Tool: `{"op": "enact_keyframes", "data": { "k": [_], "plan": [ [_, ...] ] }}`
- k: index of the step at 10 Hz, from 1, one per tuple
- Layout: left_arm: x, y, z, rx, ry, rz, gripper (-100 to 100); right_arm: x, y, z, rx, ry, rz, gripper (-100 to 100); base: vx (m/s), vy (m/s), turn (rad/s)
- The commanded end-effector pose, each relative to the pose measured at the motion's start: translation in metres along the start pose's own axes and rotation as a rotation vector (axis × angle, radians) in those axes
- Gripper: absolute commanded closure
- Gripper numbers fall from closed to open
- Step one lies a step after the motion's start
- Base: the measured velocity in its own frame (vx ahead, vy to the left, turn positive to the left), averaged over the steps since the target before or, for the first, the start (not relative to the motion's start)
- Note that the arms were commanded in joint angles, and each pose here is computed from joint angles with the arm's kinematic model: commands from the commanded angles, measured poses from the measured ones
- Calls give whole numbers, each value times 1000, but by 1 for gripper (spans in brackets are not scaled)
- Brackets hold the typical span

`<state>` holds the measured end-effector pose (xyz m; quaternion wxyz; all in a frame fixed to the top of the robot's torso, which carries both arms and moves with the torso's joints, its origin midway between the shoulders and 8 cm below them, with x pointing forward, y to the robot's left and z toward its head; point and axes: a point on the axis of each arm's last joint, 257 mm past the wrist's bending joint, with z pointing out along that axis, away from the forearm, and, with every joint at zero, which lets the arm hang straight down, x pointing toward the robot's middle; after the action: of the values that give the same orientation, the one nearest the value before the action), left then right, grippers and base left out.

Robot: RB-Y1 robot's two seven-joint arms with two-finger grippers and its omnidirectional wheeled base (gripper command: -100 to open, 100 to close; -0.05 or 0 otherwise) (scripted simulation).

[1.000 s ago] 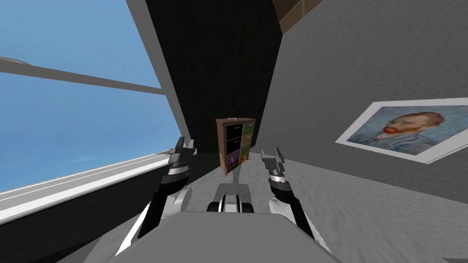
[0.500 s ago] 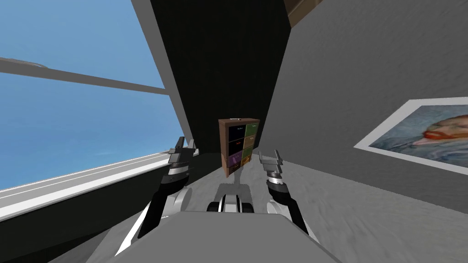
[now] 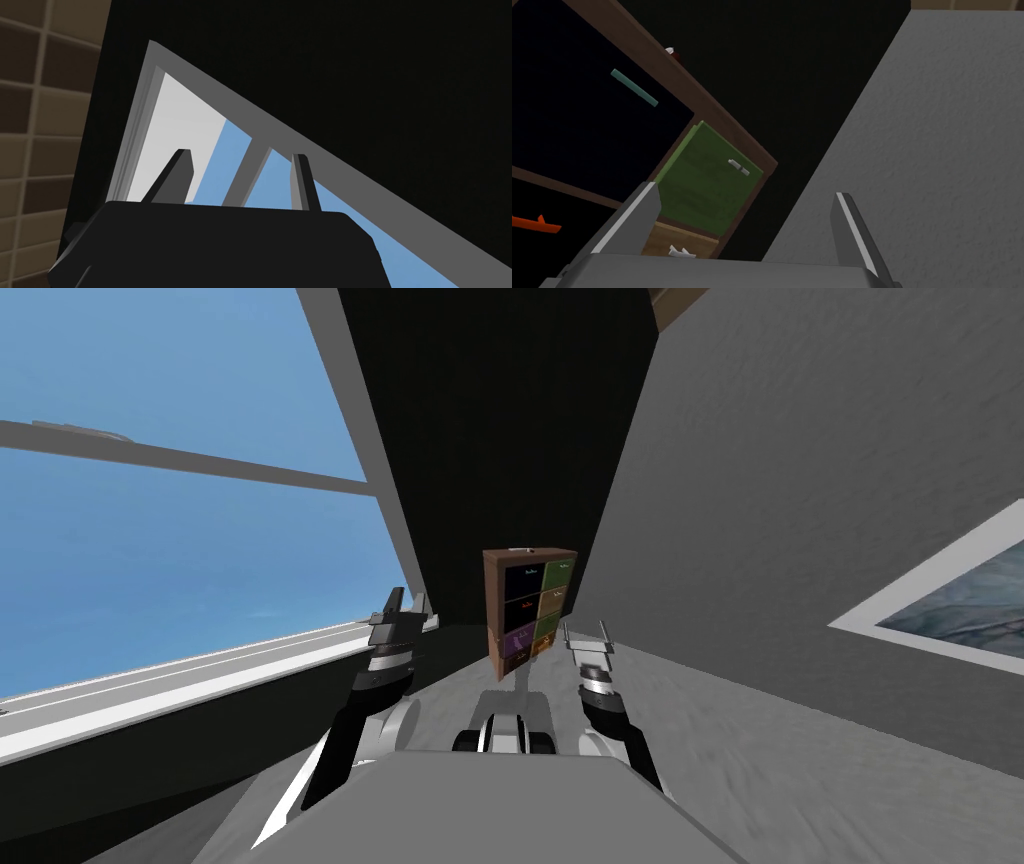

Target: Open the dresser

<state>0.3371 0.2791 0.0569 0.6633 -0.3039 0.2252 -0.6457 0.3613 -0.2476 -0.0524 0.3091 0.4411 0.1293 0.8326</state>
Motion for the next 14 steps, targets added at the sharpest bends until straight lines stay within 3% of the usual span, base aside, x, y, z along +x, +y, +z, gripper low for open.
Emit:
{"op": "enact_keyframes", "data": {
  "k": [1,14],
  "plan": [
    [0,0,0,0,0,0,0,-5,-7,-6,-7,-23,132,-100,62,-17,68],
    [0,0,0,0,0,0,0,-38,-61,-42,-66,-179,824,-100,73,-27,112]
  ]
}}
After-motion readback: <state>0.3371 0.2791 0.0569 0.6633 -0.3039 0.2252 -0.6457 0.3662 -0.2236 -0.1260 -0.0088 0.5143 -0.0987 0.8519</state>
